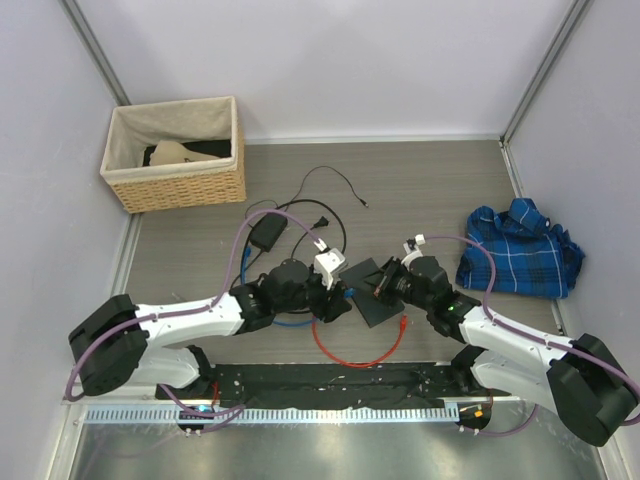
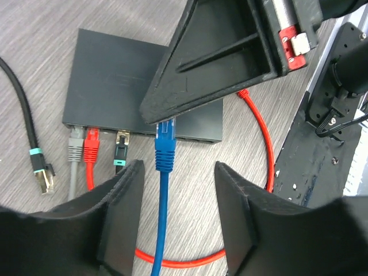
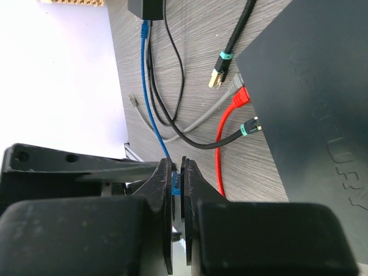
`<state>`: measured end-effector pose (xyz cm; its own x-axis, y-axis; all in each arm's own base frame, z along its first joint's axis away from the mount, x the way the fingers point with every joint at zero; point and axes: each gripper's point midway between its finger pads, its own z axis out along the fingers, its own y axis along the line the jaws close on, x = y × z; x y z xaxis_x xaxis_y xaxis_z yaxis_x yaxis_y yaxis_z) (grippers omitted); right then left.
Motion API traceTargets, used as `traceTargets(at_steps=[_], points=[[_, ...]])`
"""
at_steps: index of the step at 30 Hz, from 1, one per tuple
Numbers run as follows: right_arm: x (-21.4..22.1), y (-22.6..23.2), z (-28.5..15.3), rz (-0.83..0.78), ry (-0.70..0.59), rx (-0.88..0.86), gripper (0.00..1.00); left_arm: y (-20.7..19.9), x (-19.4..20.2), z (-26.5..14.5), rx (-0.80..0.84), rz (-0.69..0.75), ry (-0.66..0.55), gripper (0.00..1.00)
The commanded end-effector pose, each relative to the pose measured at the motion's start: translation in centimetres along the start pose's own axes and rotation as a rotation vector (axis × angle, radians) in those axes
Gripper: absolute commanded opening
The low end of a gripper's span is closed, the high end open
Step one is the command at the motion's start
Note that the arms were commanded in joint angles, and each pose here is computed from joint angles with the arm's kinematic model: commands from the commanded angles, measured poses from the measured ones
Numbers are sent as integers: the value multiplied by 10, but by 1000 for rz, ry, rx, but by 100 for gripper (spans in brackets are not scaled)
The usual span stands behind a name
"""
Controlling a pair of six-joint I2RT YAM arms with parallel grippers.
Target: Insert the plug into the switch port
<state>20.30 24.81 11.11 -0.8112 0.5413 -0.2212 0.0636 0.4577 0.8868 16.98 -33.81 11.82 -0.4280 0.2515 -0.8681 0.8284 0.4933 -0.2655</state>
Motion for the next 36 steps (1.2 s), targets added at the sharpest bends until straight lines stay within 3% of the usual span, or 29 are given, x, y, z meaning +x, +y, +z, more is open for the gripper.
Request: traceTargets(at_steps=[1, 8, 11, 12, 13, 17, 20, 21, 26, 29, 36], points=[[-3, 19, -1, -32, -10, -79, 1, -1, -17, 7, 17, 34, -68, 52], [-3, 19, -1, -34, -9, -83, 1, 4, -19, 9, -10, 37, -82, 32], [-3, 18, -1, -38, -8, -83, 1, 4, -19, 9, -13, 32, -84, 17], [-2, 17, 0, -38, -7, -80, 1, 4, -18, 9, -13, 32, -84, 5], [-2, 16, 0, -39, -6, -77, 1, 5, -18, 9, -13, 34, -82, 0], [-2, 13, 1, -50, -5, -65, 1, 2, -14, 11, 6, 30, -62, 0], [-6, 12, 0, -78, -23, -49, 20, 4, -7, 12, -7, 13, -44, 0], [-7, 1, -1, -114, -26, 8, 33, 6, -5, 12, -17, 8, -30, 0], [-44, -5, -16, -259, -146, 172, 66, 15, 19, 11, -95, 27, 67, 0], [-74, -28, -30, -295, -222, 327, 76, 12, 34, 14, -128, 65, 135, 0], [-115, -74, -44, -326, -240, 521, 84, 4, 49, 26, -200, 146, 248, 0]])
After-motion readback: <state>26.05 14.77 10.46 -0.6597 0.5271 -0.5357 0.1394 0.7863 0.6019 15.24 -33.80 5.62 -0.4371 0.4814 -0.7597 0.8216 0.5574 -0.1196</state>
